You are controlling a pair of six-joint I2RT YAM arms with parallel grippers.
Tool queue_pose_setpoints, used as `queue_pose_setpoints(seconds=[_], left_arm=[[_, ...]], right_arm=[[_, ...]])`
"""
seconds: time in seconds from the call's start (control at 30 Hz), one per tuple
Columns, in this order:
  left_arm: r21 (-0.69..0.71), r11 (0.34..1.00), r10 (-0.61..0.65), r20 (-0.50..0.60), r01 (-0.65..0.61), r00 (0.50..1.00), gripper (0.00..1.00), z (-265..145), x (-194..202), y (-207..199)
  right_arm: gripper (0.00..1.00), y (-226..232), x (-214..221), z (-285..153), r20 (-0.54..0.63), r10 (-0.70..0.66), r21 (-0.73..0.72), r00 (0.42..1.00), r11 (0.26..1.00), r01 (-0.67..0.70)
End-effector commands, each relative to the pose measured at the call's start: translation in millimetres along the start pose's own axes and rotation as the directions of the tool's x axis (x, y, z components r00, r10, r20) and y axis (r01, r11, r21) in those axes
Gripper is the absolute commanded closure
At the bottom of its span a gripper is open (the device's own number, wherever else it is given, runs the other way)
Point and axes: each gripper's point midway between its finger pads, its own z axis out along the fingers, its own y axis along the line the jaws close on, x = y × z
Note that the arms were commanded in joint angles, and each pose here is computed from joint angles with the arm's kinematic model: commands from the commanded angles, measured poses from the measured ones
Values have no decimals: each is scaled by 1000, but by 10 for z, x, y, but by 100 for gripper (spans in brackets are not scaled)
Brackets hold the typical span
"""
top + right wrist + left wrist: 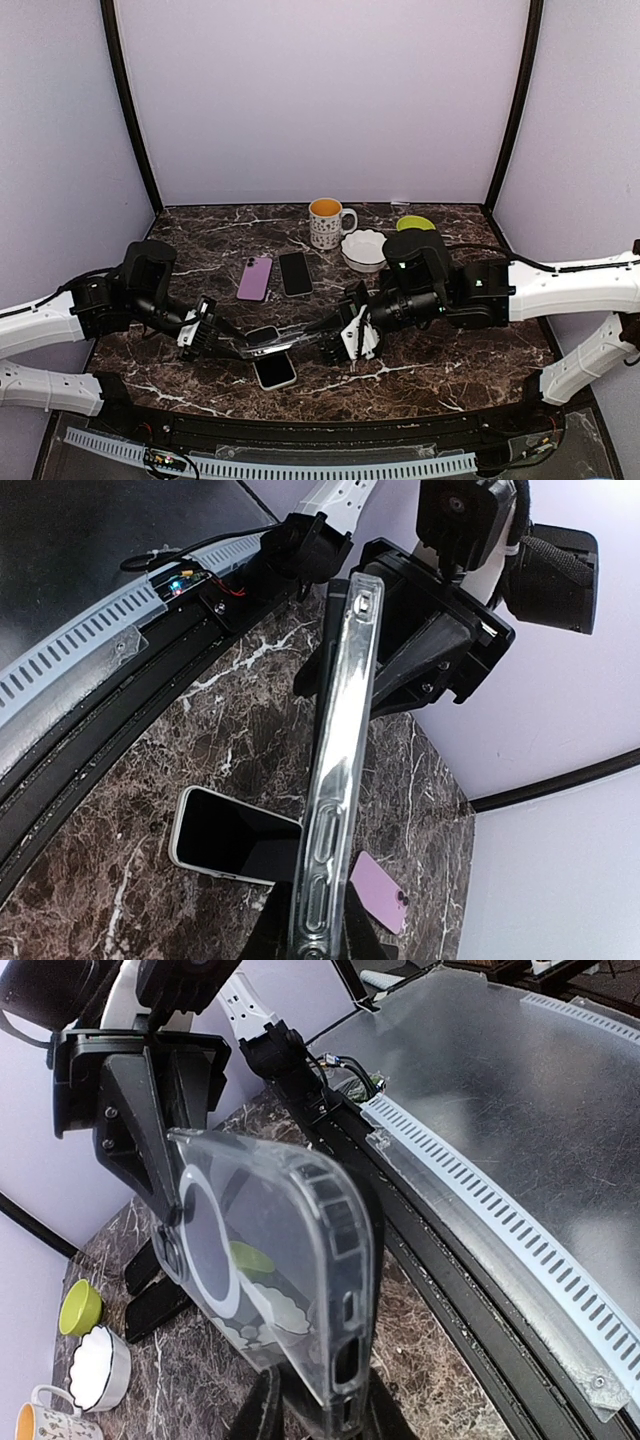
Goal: Take the phone out of the phone case
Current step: Remove the bottom left corner of the phone case.
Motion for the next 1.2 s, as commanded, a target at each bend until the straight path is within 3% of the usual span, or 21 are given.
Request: queue_pose_setpoints(seconds=[0.0, 0.53, 0.83, 1.0, 1.07, 1.17], left_arm=[[146, 978, -141, -58, 149, 988, 77, 38, 61, -341], [170, 977, -103, -165, 131, 981, 77, 88, 180, -360], [111, 992, -39, -208, 63, 977, 78, 106, 300, -262], [33, 999, 11, -223, -4, 975, 46, 59, 363, -215], [-5, 1000, 22, -207, -24, 978, 40, 29, 340, -207], [-60, 996, 47, -178, -59, 983, 37, -23, 284, -186]], right_arm=[[100, 64, -116, 24, 19, -223, 1, 975, 975, 223], [100, 311, -18, 98, -38, -372, -84, 928, 926, 368], [100, 357, -42, 153, -42, -383, -92, 923, 921, 378], [100, 250, -60, 134, -55, -309, -32, 949, 951, 308], [100, 143, -109, 88, -40, -262, 20, 964, 964, 263], [100, 31, -170, 38, -20, -211, 55, 977, 976, 212]])
